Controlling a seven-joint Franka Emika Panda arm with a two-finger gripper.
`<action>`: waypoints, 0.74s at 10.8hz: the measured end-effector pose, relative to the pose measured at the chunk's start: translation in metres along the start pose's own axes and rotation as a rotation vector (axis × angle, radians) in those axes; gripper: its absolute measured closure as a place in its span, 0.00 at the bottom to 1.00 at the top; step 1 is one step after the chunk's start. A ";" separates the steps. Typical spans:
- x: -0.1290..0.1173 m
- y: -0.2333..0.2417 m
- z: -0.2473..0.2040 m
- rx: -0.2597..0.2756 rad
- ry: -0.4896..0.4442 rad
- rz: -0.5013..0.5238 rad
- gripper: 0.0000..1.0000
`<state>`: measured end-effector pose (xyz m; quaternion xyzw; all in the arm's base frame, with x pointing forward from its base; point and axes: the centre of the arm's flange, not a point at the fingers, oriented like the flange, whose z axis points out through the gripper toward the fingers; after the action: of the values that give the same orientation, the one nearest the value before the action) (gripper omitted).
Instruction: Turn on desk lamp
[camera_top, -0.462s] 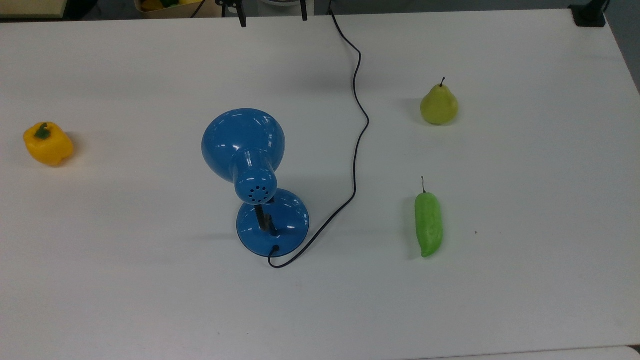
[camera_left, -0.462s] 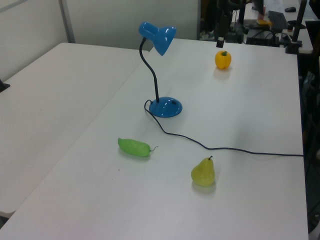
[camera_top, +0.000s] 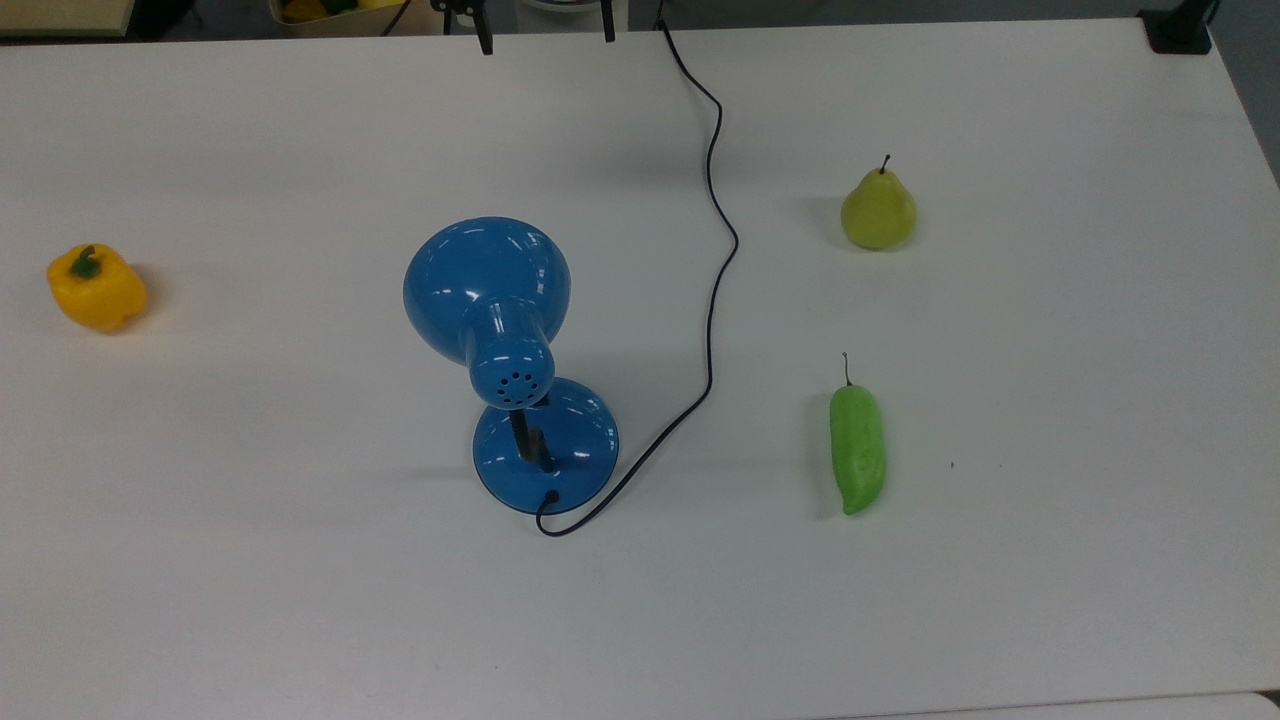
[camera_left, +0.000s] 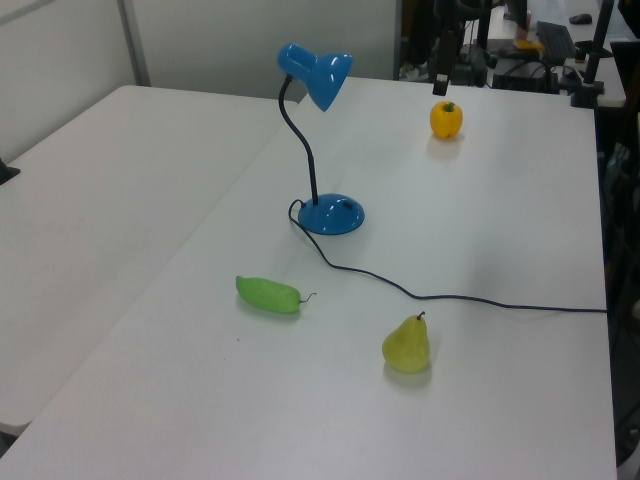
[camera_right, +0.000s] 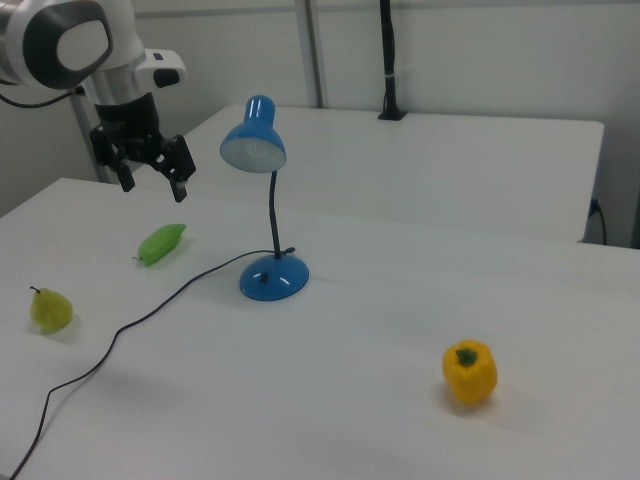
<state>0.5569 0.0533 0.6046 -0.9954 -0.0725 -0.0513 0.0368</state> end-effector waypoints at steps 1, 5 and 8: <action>0.000 0.000 0.000 0.000 0.000 -0.001 0.00; 0.000 0.000 0.001 0.000 -0.001 -0.002 0.15; 0.000 0.002 0.000 0.000 -0.001 0.002 0.64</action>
<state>0.5573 0.0511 0.6040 -0.9955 -0.0716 -0.0509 0.0369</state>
